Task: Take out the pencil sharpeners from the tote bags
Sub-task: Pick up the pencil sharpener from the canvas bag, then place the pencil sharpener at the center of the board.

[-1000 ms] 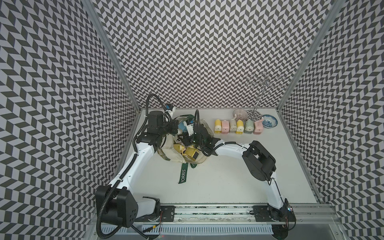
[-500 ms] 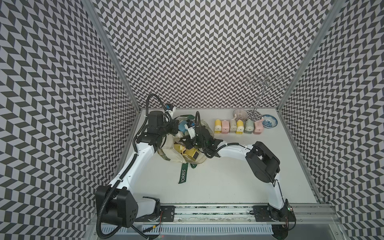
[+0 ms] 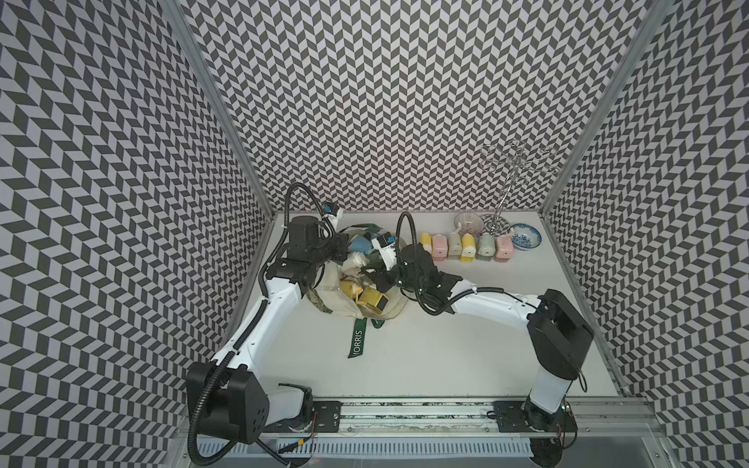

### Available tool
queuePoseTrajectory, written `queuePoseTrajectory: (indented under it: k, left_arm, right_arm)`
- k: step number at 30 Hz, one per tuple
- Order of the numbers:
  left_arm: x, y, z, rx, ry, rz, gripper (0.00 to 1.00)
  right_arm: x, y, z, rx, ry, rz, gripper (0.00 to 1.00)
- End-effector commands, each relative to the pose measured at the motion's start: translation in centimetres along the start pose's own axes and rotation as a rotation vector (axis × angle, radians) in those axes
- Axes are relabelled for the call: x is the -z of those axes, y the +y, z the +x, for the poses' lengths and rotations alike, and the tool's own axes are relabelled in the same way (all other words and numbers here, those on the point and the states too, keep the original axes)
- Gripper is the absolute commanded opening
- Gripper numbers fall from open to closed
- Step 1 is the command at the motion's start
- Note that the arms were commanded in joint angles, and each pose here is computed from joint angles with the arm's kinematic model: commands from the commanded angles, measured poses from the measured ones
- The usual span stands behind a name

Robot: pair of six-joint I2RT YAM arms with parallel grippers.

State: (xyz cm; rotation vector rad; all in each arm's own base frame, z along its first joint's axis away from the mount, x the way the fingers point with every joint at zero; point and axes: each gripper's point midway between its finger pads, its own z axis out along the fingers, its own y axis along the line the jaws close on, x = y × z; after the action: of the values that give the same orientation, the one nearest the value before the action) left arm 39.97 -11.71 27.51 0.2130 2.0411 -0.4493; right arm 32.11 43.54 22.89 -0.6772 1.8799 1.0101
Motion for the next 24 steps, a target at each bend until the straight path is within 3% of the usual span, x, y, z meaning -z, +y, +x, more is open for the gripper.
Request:
queuePoseTrajectory:
  k: [1, 10, 17, 24]
  left_arm:
    - [1.8, -2.3, -4.9, -0.05, -0.164, 0.074, 0.0]
    - [1.8, -2.4, -4.9, -0.052, -0.165, 0.075, 0.0]
    - [1.9, -2.4, -4.9, -0.051, -0.168, 0.076, 0.0]
    - [1.6, -2.1, -4.6, -0.052, -0.161, 0.06, 0.0]
  right_arm:
    - [3.8, 2.2, -3.6, 0.044, -0.107, -0.042, 0.04]
    - [14.3, -1.4, -2.9, 0.01, -0.154, 0.129, 0.04]
    - [22.2, -11.0, 0.2, -0.168, -0.215, 0.348, 0.03]
    - [25.8, -18.7, 3.7, -0.335, -0.192, 0.545, 0.02]
